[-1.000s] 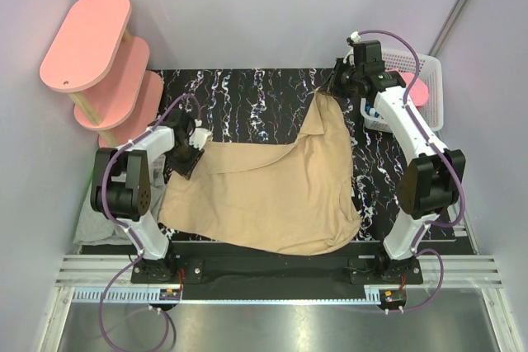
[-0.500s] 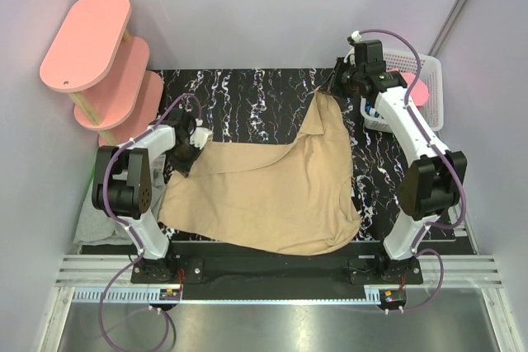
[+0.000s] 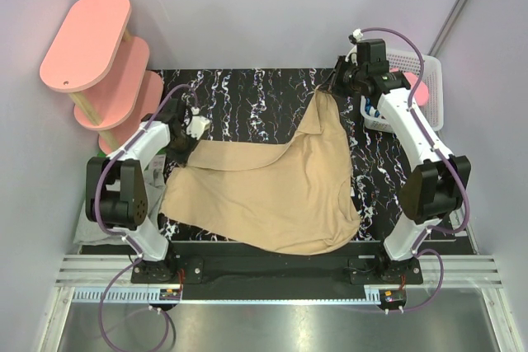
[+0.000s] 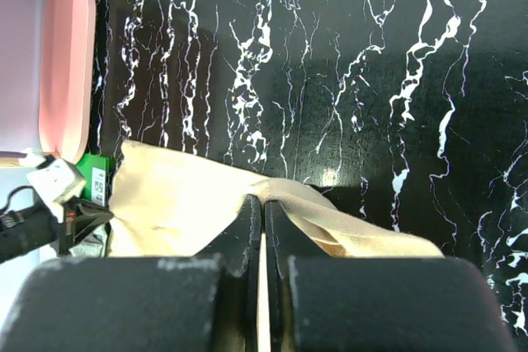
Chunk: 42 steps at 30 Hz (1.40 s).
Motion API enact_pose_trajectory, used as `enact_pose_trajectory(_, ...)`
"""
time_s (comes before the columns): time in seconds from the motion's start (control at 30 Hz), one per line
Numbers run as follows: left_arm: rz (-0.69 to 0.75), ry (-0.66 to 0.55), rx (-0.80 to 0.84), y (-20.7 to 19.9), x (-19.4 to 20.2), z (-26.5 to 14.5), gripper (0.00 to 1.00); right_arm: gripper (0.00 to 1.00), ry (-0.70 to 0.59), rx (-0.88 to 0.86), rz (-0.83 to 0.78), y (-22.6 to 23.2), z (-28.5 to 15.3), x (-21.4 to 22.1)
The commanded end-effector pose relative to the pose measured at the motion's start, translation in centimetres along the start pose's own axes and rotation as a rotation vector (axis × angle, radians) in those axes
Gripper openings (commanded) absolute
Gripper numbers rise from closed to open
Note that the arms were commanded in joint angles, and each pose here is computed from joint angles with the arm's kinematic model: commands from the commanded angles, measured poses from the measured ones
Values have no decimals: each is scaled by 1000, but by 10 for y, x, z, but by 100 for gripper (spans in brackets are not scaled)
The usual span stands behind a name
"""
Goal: Fold and stack the t-shirts
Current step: Flatten the tshirt out
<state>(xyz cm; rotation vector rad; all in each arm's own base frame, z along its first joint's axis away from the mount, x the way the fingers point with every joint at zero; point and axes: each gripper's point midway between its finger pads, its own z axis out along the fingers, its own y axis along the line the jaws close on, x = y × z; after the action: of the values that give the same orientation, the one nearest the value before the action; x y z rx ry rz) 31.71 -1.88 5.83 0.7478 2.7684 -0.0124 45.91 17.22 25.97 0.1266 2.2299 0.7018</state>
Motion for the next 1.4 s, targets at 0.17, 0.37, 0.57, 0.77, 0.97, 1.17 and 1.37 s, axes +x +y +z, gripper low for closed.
enact_pose_trajectory(0.17, 2, -35, -9, 4, -12, -11, 10, 0, -73, -72, -34, 24, -23, -17)
enact_pose_trajectory(0.37, -5, 6, 12, 3, -8, 3, 34, 0, -77, -71, -39, 25, -24, -18)
enact_pose_trajectory(0.57, -8, -15, 9, 5, -15, 0, 7, 0, -75, -74, -39, 25, -23, -18)
enact_pose_trajectory(0.77, -10, 4, 11, 4, -11, 5, 37, 0, -71, -79, -37, 26, -22, -18)
enact_pose_trajectory(0.97, -9, 14, 23, 2, -9, 9, 11, 0, -76, -76, -39, 26, -23, -20)
enact_pose_trajectory(1.17, -11, 39, 31, 1, -4, 16, 33, 0, -73, -78, -38, 27, -23, -19)
enact_pose_trajectory(1.37, -13, 60, 30, 0, 2, 23, 43, 0, -70, -78, -37, 26, -22, -18)
